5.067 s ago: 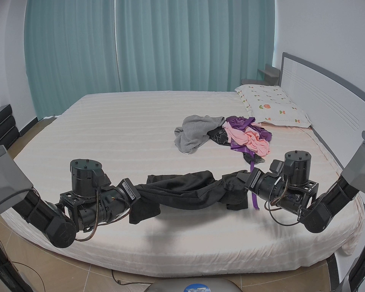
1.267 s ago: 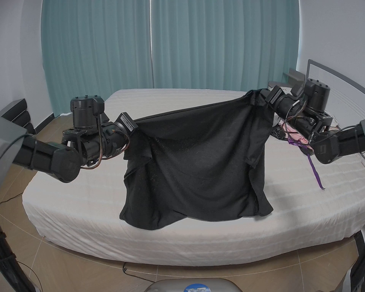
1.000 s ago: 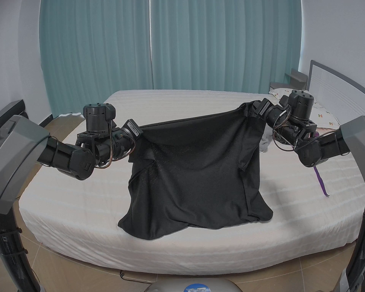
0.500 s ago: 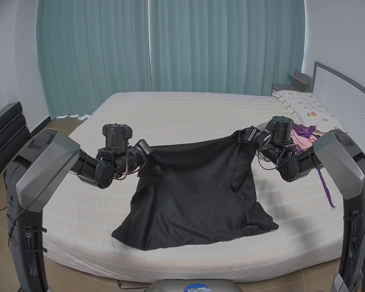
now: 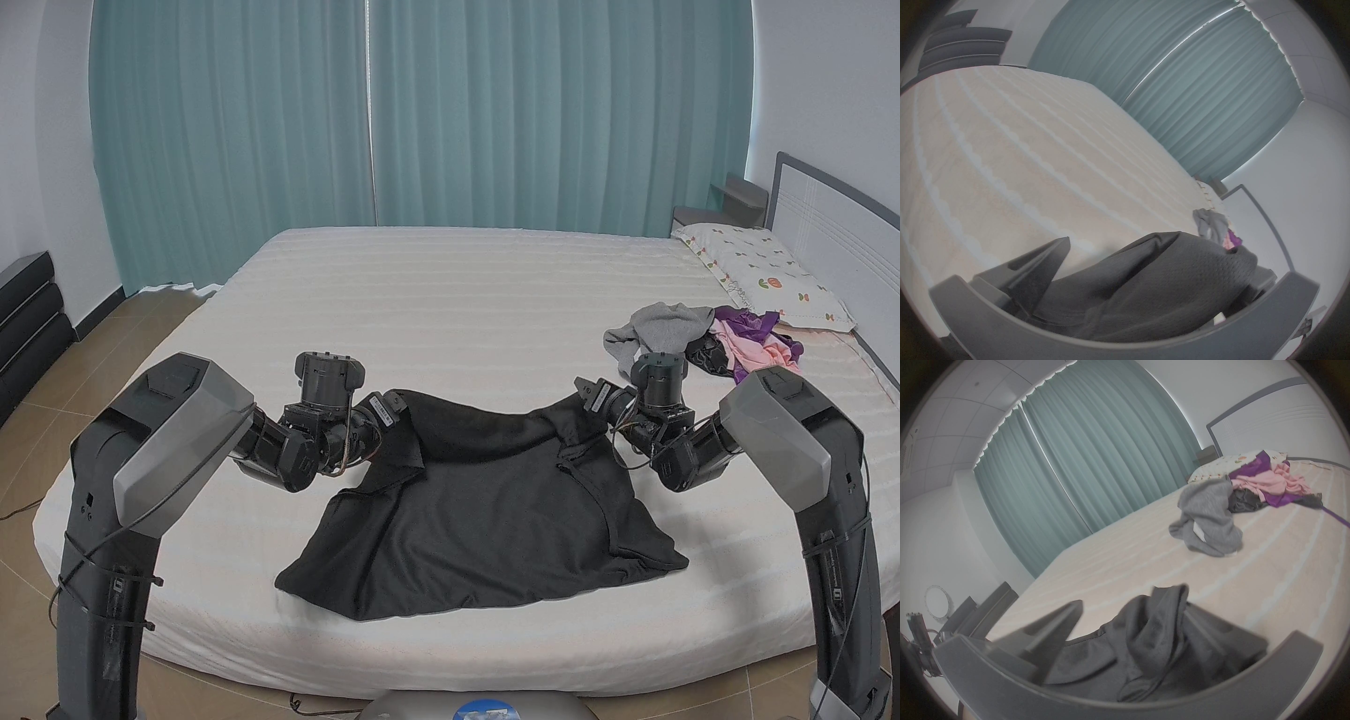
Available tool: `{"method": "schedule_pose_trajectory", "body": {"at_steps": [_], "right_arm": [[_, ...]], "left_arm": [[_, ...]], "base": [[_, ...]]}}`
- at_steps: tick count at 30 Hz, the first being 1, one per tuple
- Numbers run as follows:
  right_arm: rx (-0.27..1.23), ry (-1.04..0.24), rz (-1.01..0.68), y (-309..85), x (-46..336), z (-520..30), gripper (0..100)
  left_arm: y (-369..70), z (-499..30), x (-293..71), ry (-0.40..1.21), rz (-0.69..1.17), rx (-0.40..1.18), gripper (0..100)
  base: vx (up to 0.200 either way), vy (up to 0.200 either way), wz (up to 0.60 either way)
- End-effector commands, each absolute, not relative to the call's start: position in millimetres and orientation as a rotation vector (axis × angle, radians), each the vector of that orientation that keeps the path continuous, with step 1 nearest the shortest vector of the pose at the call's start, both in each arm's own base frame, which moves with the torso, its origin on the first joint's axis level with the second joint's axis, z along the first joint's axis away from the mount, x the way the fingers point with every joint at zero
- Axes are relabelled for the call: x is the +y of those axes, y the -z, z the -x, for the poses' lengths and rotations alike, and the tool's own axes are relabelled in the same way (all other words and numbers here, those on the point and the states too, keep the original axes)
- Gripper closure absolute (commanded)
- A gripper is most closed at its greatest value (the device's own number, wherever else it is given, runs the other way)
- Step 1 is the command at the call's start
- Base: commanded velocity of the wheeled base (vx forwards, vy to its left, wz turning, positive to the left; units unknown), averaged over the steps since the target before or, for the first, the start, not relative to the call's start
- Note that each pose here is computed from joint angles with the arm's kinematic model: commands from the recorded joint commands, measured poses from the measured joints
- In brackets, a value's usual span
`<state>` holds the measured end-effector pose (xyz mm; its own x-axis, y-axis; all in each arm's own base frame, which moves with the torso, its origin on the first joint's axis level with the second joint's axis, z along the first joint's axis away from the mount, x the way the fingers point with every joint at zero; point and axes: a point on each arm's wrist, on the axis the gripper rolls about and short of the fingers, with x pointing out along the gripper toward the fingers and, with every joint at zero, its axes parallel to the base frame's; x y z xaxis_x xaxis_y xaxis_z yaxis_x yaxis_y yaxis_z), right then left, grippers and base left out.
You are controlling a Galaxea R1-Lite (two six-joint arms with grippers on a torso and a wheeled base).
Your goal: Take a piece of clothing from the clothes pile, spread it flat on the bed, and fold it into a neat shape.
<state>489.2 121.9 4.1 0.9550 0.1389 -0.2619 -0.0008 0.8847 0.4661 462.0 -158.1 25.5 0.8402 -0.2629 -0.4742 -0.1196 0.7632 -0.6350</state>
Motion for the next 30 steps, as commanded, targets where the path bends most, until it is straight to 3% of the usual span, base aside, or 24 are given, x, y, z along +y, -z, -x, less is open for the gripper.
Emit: {"method": "schedule_pose_trajectory", "body": {"at_steps": [1, 5, 8, 12, 20, 30], "right_arm": [[0.386, -0.039, -0.457, 26.8, 116.3, -483.2, 0], [0.402, -0.005, -0.436, 5.6, 99.2, -479.6, 0], [0.359, -0.012, -0.451, -22.1, 90.9, -478.9, 0], [0.384, -0.036, -0.457, -30.4, 92.3, -468.1, 0], [0.533, -0.081, -0.417, -12.0, 124.4, -448.9, 0], [0.612, -0.118, -0.379, -0.2, 148.4, -435.5, 0]], "left_arm": [[-5.6, -466.7, -158.3, 0.019, 0.684, 0.621, 0], [-6.0, -466.1, -145.9, -0.049, 0.676, 0.674, 0], [-20.5, -477.8, -132.1, -0.090, 0.719, 0.598, 0], [-30.4, -490.6, -121.2, -0.155, 0.726, 0.512, 0], [-30.7, -470.2, -111.2, -0.054, 0.744, 0.846, 0], [-45.9, -455.4, -85.5, -0.046, 0.796, 0.886, 0]], "base": [[0.000, 0.000, 0.00], [0.000, 0.000, 0.00], [0.000, 0.000, 0.00], [0.000, 0.000, 0.00], [0.000, 0.000, 0.00], [0.000, 0.000, 0.00]]}}
